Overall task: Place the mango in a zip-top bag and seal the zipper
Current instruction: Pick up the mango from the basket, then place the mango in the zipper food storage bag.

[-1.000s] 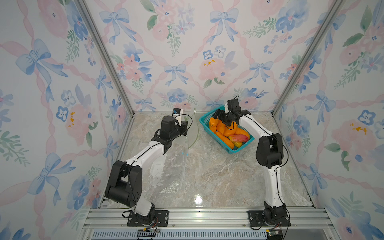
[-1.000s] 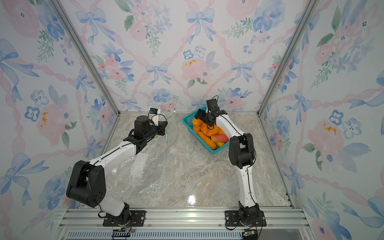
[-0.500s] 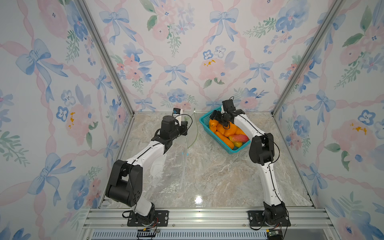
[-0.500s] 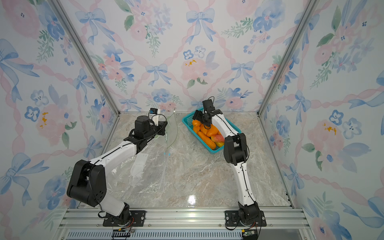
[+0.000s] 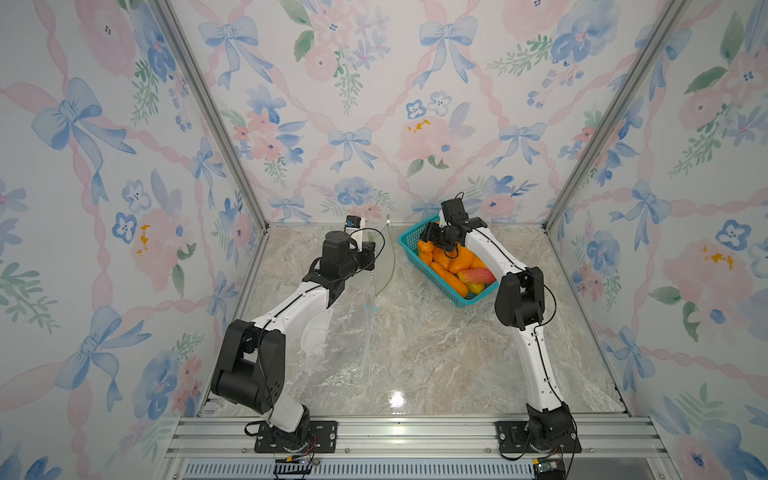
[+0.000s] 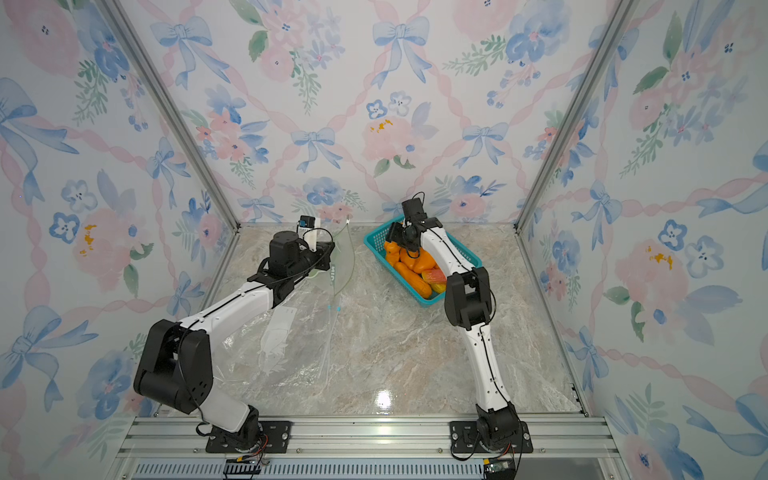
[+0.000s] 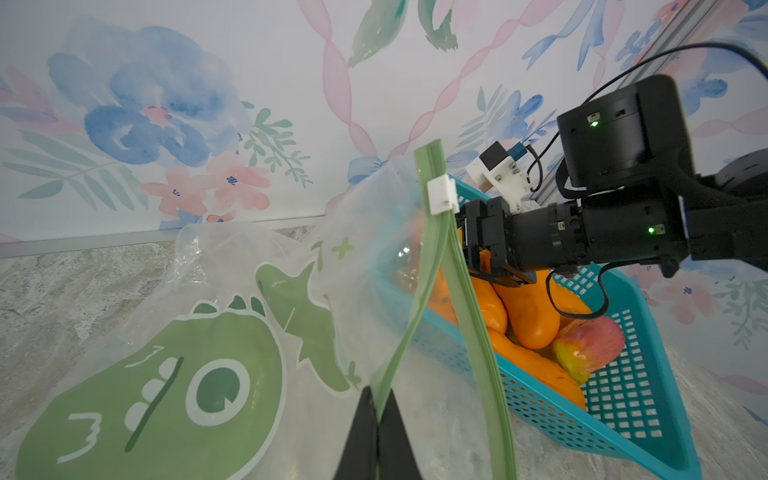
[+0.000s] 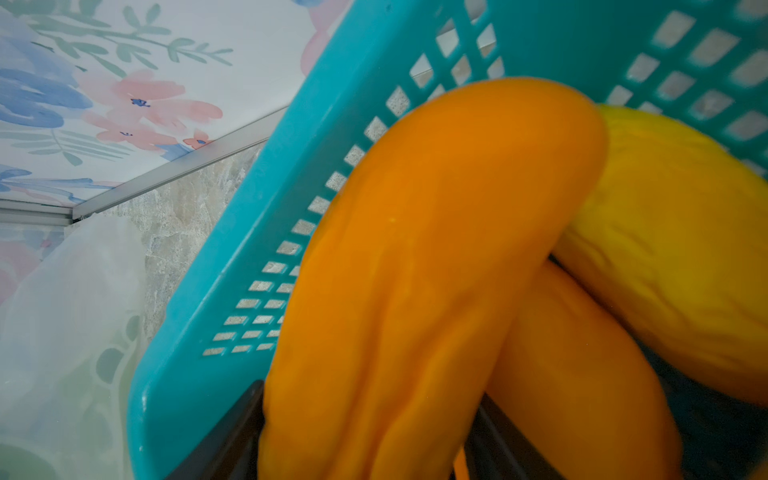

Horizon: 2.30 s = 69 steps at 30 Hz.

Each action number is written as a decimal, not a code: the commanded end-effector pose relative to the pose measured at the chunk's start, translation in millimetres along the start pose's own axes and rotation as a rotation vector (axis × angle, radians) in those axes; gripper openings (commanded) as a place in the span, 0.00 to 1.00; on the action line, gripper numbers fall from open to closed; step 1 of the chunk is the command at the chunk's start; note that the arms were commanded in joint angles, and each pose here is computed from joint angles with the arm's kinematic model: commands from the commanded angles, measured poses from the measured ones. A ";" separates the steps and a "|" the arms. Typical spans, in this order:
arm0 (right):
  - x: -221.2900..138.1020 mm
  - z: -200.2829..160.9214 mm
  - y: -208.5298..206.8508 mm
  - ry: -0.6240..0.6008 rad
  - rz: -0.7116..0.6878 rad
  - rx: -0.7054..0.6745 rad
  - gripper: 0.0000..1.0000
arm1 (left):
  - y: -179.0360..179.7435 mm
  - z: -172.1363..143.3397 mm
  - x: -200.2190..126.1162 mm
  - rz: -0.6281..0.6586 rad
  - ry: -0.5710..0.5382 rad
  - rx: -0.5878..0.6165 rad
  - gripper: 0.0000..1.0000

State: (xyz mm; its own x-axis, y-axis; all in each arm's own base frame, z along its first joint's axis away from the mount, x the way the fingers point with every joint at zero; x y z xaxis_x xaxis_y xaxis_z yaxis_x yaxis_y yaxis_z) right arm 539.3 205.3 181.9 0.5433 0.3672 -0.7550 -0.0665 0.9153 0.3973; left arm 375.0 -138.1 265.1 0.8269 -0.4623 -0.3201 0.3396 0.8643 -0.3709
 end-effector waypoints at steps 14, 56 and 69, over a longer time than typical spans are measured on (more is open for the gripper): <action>-87.7 -9.9 24.6 -0.093 0.112 -0.155 0.27 | -7.2 12.9 -1.5 -0.036 -0.042 -0.028 0.00; -125.1 -108.0 117.1 0.027 0.559 -0.331 0.21 | -23.4 18.0 -18.9 -0.174 -0.035 0.044 0.00; -119.4 -82.7 120.4 -0.031 0.514 -0.216 0.24 | -49.7 10.0 -69.4 -0.292 0.056 -0.072 0.00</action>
State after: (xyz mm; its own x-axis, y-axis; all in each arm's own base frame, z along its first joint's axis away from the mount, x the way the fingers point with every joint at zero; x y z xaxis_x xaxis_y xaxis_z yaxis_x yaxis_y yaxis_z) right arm 388.6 285.4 272.0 0.3783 0.7877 -0.4862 -0.5270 0.6151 0.5865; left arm 324.2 -147.1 308.5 0.7099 -0.6647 -0.2328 0.5211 0.7181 -0.4612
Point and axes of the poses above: each gripper's point midway between its finger pads, its own x axis out along the fingers, its own y axis along the line the jaws close on, z = x × y, the point moved 10 cm from there along -x, back along the fingers, and after that the axes turned 7 degrees about -x, right-handed, at the moved point
